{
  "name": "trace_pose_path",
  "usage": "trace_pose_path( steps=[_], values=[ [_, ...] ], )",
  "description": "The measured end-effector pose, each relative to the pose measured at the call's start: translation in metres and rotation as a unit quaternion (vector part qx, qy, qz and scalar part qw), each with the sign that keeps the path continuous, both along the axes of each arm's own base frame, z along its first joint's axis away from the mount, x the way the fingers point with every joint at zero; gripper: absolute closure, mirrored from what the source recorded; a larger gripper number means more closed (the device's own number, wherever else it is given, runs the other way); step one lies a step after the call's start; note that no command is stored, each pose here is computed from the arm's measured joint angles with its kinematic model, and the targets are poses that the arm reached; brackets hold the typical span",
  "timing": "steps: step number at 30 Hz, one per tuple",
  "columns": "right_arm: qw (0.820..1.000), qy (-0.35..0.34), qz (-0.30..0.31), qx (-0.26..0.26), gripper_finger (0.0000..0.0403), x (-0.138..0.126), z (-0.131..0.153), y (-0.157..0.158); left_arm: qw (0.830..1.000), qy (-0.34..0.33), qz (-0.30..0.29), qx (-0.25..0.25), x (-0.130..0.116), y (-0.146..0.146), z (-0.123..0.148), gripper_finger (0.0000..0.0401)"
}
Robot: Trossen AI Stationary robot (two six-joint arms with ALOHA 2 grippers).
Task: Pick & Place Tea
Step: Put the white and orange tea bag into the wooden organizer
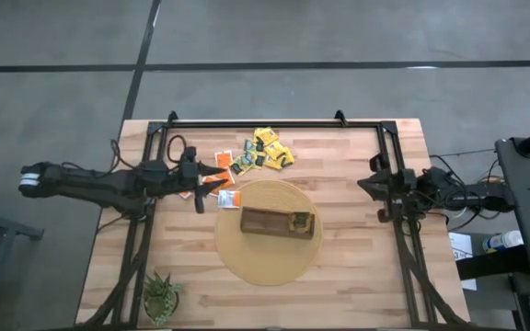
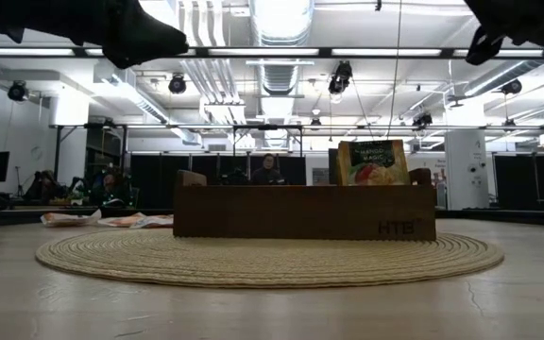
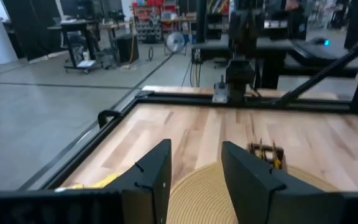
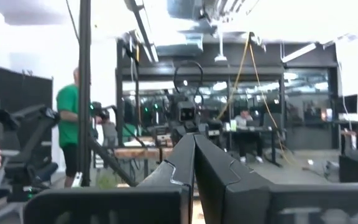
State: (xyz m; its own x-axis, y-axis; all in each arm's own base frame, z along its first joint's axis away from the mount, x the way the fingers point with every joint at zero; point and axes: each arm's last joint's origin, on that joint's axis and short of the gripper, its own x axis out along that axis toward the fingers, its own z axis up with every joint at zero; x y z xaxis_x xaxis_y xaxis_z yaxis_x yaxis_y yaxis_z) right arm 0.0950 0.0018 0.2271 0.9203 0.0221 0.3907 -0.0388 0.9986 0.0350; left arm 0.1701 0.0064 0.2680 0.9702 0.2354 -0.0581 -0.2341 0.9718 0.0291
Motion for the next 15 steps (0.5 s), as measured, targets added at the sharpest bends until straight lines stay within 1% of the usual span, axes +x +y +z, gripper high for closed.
trace_pose_path(
  steps=[5, 7, 11, 15],
  values=[
    [0.999, -0.031, 0.007, -0.008, 0.0394, -0.009, -0.013, 0.001, 1.000, -0.010, -0.001, -0.005, -0.008, 0.000, -0.006, 0.0266],
    [1.000, -0.024, 0.005, -0.014, 0.0394, -0.008, -0.018, 0.001, 1.000, -0.013, -0.002, -0.005, -0.011, 0.000, -0.008, 0.0266],
    [0.999, 0.021, 0.001, -0.026, 0.0394, -0.003, -0.026, 0.001, 1.000, -0.021, -0.002, -0.005, -0.017, 0.000, -0.012, 0.0266],
    [0.996, 0.075, -0.007, -0.042, 0.0394, 0.000, -0.036, 0.001, 1.000, -0.017, -0.002, -0.005, -0.021, 0.000, -0.022, 0.0266]
  ],
)
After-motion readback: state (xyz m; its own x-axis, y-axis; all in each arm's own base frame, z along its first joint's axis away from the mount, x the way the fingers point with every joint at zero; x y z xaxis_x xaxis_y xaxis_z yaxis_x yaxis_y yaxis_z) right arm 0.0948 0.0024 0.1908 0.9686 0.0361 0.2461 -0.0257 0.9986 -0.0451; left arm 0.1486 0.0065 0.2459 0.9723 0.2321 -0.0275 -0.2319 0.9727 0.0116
